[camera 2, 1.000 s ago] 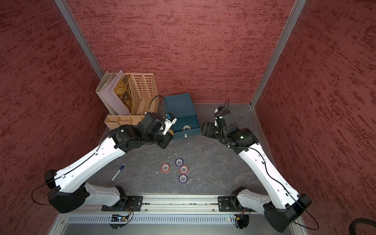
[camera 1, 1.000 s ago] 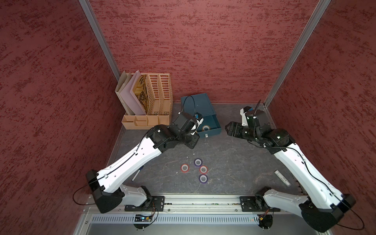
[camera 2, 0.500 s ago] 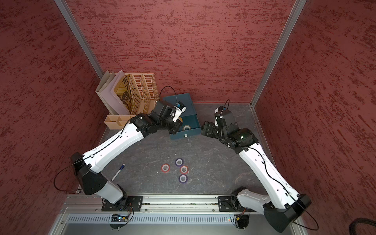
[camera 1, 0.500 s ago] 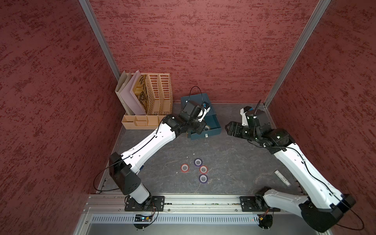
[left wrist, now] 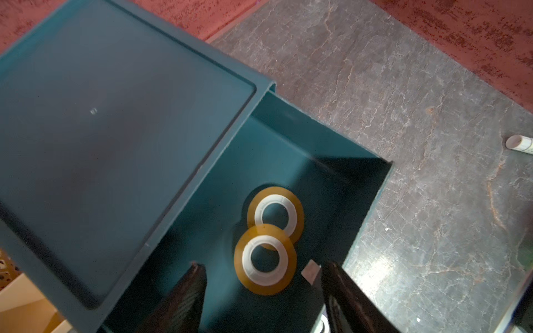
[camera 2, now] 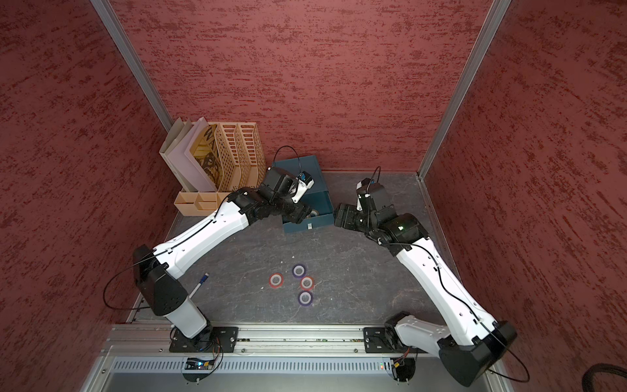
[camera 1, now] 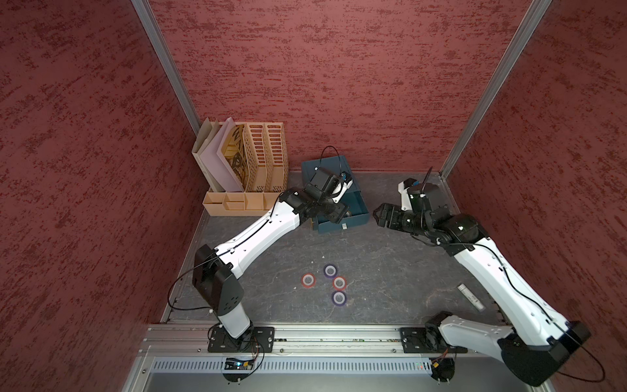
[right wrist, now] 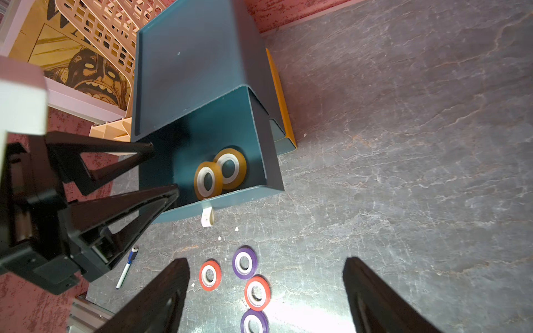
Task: Place the transparent tape into the drawer according to color
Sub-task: Place the tape in the drawer, then close the drawer in the storage box.
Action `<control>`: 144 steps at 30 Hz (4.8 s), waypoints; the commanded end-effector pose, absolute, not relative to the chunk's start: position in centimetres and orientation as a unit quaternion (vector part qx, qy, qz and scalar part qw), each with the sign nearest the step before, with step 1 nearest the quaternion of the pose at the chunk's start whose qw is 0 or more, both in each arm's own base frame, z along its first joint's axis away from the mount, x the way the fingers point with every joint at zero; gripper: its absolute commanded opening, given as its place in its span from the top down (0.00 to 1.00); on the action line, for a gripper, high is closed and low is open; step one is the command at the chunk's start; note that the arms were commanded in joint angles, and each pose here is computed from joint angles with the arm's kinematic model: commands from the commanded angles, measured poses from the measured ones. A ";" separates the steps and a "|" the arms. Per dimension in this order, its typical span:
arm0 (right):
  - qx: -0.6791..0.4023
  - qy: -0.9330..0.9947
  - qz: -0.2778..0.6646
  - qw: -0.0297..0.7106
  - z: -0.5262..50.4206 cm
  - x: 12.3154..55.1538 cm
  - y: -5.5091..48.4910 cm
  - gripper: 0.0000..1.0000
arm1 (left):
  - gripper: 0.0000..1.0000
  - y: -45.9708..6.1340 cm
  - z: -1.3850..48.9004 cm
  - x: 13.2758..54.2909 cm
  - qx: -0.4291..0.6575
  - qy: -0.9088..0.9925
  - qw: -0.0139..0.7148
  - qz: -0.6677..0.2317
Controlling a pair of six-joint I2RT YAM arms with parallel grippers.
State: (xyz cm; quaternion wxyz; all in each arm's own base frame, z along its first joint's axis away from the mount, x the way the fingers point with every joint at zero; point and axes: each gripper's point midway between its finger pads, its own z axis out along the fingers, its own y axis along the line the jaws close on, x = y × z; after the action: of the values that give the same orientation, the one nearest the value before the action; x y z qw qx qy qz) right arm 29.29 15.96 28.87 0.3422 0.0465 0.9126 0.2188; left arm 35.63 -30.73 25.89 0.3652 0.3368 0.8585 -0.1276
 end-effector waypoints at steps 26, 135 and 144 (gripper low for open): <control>-0.094 0.921 0.216 0.311 24.6 28.8 24.0 0.11 | 0.09 -20.0 27.1 44.1 0.030 0.917 0.338 -0.208; -0.036 0.858 0.245 0.450 16.6 35.2 30.3 0.37 | 0.52 -20.9 22.9 44.3 0.061 0.929 0.290 -0.220; 0.082 0.842 0.368 0.385 14.6 36.9 29.2 0.38 | 0.52 -21.2 22.6 44.2 0.063 0.930 0.288 -0.221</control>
State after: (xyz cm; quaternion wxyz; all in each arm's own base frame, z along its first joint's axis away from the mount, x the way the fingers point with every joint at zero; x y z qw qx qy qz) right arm 36.62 28.56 14.68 0.4136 0.0411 0.8564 0.3064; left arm 44.08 -20.86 23.48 0.2926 0.0533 0.9283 -0.2232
